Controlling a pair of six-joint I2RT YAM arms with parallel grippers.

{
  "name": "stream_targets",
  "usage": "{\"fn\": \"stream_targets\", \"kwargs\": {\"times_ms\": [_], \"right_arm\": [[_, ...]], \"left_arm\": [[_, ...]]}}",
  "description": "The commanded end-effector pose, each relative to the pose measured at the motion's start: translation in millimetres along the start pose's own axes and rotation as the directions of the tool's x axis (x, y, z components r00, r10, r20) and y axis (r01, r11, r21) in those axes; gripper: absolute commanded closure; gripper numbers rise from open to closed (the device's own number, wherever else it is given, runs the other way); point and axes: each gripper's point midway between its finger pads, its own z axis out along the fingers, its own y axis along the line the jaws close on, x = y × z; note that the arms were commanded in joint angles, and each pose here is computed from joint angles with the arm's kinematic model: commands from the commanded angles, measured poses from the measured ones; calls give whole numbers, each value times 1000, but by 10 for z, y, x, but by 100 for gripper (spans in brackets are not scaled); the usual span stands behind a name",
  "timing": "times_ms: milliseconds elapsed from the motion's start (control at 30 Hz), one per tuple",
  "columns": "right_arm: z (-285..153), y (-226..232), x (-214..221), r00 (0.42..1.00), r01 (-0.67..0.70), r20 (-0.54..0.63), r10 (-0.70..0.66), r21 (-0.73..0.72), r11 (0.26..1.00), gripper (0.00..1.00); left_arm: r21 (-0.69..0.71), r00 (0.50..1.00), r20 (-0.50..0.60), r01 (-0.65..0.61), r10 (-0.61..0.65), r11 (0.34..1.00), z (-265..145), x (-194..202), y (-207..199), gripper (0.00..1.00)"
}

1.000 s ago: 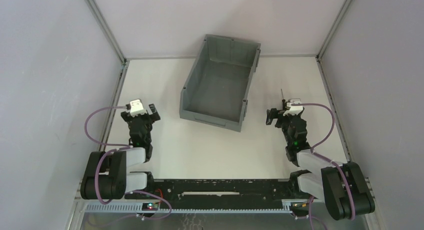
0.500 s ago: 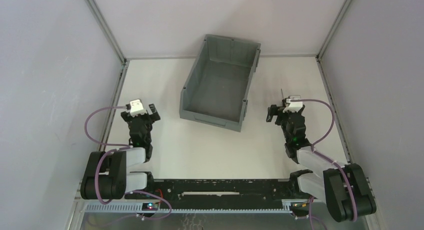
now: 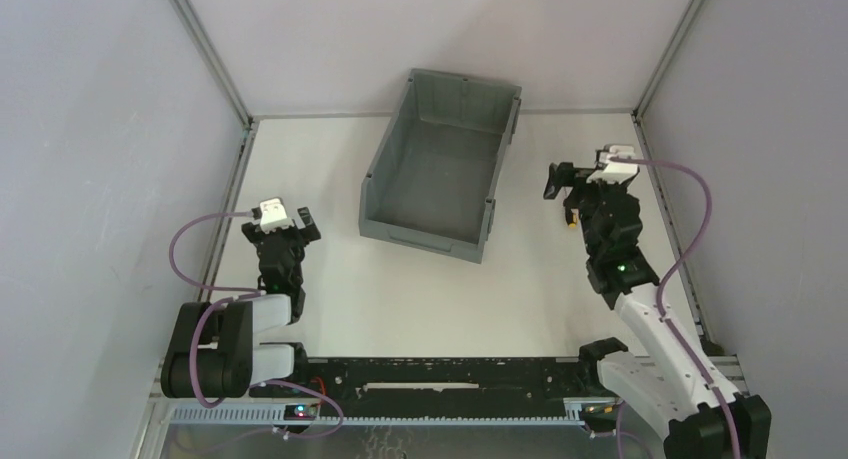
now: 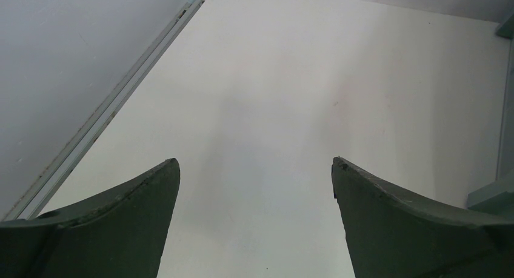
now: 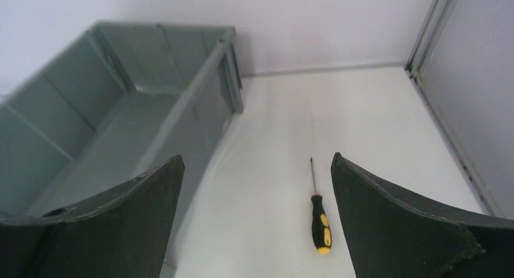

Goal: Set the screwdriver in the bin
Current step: Pick up the screwdriver from the center of the board.

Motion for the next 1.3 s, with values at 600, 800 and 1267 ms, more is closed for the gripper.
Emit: {"fn": "stream_targets", "kwargs": {"times_ms": [600, 800, 1267], "right_arm": [[-417, 91, -1732, 999, 32, 7, -32, 1, 999, 0], [-428, 127, -1978, 1000, 27, -4, -27, -5, 1000, 0], [58, 5, -1608, 983, -1, -181, 5, 22, 1000, 0]], "left_arm": [[-6, 998, 69, -4, 5, 1000, 69, -240, -17, 0], [-5, 998, 69, -4, 4, 1000, 70, -240, -18, 0], [-5, 998, 70, -3, 4, 1000, 71, -243, -18, 0]]}}
